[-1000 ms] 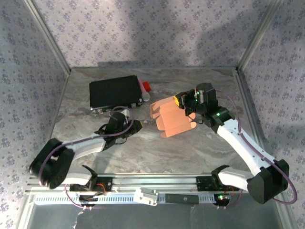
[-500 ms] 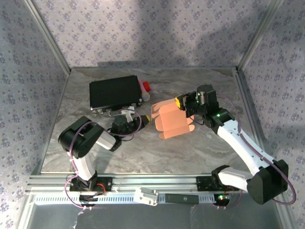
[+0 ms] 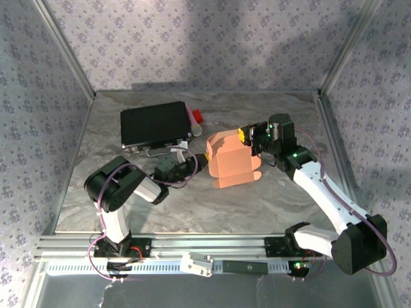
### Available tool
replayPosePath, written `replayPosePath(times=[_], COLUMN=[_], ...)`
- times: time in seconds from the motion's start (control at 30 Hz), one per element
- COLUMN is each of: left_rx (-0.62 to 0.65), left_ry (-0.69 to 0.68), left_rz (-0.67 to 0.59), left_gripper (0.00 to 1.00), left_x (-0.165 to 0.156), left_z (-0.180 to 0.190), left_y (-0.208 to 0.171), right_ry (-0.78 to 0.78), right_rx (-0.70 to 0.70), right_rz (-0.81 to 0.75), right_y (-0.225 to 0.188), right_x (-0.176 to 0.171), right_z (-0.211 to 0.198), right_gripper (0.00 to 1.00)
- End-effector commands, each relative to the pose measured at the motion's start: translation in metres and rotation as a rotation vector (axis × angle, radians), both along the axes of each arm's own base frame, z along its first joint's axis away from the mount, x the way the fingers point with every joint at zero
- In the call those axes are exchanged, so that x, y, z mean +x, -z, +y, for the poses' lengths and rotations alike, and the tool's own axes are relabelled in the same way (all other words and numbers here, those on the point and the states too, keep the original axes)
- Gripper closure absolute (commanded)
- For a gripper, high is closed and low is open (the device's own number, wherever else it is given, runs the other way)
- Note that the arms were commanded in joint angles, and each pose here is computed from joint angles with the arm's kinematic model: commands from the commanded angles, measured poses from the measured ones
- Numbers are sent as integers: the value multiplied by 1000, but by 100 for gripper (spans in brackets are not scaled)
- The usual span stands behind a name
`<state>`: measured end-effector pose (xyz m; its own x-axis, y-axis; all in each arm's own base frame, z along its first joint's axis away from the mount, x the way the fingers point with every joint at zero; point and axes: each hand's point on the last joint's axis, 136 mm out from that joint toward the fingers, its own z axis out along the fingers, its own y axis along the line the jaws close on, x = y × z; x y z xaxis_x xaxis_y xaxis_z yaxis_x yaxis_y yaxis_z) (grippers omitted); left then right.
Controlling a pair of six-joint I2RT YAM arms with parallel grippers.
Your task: Fold the paper box
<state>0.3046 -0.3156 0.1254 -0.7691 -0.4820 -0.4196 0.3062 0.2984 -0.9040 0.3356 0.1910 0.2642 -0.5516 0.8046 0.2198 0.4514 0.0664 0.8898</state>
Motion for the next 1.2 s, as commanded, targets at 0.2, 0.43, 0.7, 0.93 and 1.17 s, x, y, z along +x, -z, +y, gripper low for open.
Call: replayPosePath(times=[0.2,0.43,0.7,0.93,1.17], left_rx=[-68,-68,42,368,558], left_ry=[6,-21,-139,-207,-327], left_rz=[-81,-82,91,276,214], left_gripper=[52,51,49,48,44], left_x=[5,8,-4,-42,-72], left_z=[-24,-24,16,70,142], left_y=[-26,-26,14,52,16], right_ry=[-2,-2,-14,-46,-125], right_rx=[47,54,-19,-73,-101], right_rz=[15,21,-7,-21,-92], right_y=[1,3,19,50,62], right_x=[-2,-5,-3,0,6], right_z=[3,4,4,25,59], right_gripper=[100,100,100,100,100])
